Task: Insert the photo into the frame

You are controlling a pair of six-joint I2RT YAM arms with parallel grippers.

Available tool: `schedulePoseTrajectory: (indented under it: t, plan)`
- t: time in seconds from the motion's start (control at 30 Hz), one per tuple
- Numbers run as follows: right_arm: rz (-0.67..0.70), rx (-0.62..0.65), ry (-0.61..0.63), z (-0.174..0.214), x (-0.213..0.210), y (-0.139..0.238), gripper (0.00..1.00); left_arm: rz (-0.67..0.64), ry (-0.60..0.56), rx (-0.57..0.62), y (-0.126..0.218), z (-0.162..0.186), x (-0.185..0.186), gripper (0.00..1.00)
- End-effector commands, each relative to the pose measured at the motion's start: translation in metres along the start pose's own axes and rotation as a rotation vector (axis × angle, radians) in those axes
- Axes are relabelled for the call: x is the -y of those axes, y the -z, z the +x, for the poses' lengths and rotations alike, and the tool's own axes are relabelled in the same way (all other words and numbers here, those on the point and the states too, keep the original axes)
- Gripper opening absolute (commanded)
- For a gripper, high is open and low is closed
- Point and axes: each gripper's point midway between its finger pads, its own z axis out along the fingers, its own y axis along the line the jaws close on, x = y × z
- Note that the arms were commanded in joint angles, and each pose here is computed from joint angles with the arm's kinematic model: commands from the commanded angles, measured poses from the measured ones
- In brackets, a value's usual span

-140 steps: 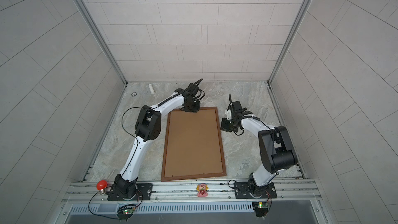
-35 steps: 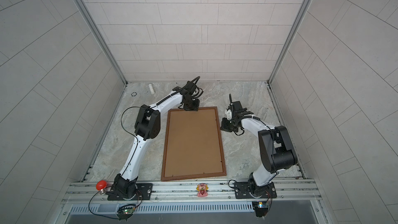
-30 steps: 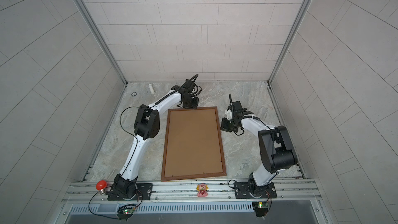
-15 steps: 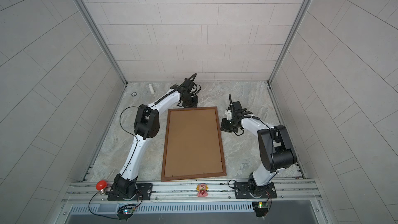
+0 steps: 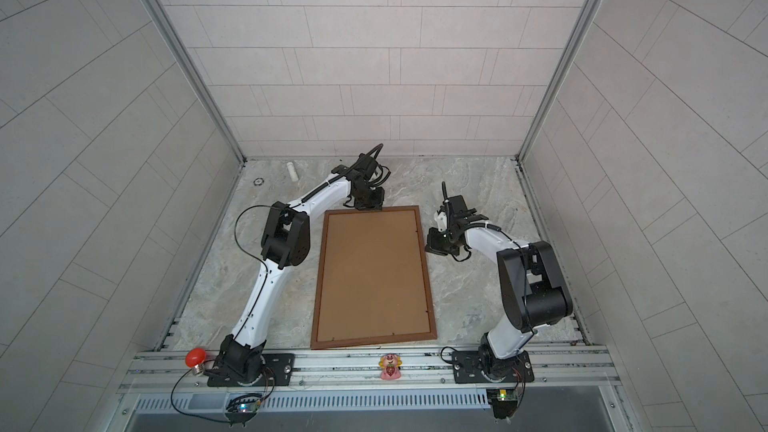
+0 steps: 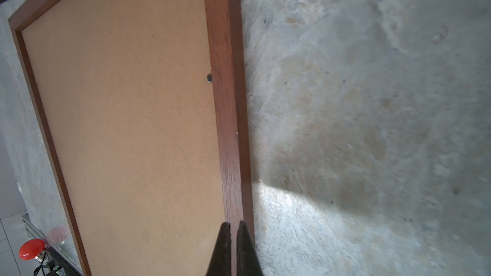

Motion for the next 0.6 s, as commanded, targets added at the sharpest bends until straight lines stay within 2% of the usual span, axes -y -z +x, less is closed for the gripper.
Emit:
schedulePoseTrajectory:
  t: [0.0,0.57]
  plan:
    - [0.009,-0.008,0.0,0.002,0.004,-0.001,0.0,-0.009,-0.012,-0.038,-0.009,0.01,0.002,0.0]
    - [0.004,-0.012,-0.001,0.004,0.004,-0.002,0.0,-0.104,0.004,-0.061,-0.01,0.023,-0.02,0.0]
